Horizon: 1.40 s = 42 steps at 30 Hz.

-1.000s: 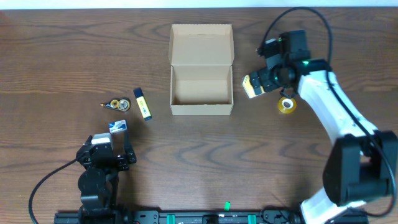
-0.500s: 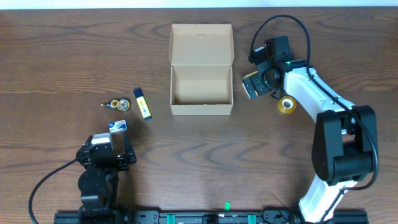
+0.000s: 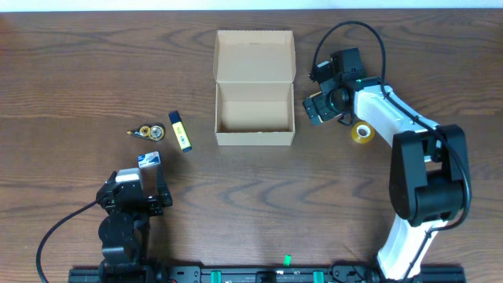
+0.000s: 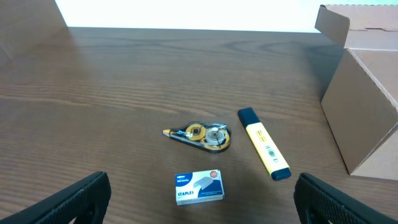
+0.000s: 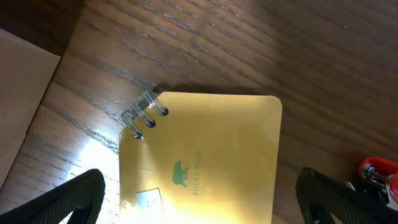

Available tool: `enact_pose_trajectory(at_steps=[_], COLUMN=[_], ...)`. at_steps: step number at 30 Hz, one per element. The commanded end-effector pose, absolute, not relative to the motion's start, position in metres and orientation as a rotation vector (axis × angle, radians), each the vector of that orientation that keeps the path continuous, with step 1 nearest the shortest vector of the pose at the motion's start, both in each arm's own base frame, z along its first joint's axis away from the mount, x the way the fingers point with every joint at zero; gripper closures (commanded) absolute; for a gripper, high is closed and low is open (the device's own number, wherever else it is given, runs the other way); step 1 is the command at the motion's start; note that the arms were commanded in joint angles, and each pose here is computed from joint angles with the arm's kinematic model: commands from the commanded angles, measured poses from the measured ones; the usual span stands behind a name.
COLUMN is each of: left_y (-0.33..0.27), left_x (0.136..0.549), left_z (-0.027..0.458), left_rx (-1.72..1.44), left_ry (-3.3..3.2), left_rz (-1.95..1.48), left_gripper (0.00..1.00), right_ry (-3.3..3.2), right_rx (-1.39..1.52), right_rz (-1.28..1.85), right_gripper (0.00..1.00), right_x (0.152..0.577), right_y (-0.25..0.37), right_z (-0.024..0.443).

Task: Pack container
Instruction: 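Reach the right gripper to the yellow notepad and grasp it, then carry the notepad into the cardboard box and lower it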

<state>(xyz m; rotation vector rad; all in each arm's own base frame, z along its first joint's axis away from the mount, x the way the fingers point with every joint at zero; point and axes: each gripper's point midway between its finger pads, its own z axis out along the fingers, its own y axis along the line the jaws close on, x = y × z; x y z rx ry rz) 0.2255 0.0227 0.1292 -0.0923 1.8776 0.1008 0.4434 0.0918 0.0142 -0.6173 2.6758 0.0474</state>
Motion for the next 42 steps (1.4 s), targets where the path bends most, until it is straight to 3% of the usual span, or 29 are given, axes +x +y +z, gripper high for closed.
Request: enact_pose_trajectory(at_steps=[1,12,19,28,34,42], left_y=[0.020,0.020,0.020,0.020,0.020,0.020], left_x=[0.224,0.224,0.224,0.224,0.224,0.224], left_z=[0.117,0.117,0.117,0.117,0.117,0.117], left_rx=[-0.086,-0.086,-0.086,-0.086,-0.086,-0.086], left_ry=[1.911,1.911,1.911,1.911,1.911,1.911], left_rz=[0.084,0.084,0.084,0.084,0.084,0.084], left_gripper=[0.05,0.05,0.05,0.05,0.05,0.05], right_ry=[2.689,2.708,2.713,2.725,2.659,2.470], right_rx=[-0.659,-0.662,-0.662,-0.586,-0.519,-0.324], right_rz=[0.065,0.066,0.066,0.073,0.056,0.073], right_gripper=[0.01,0.02,0.30,0.39,0.43,0.45], right_x=[0.443,0.442,0.441,0.441,0.454,0.465], right_y=[0.099,0.099,0.099,0.098,0.097,0.099], right_z=[0.002,-0.009,-0.011,-0.005,0.058,0.185])
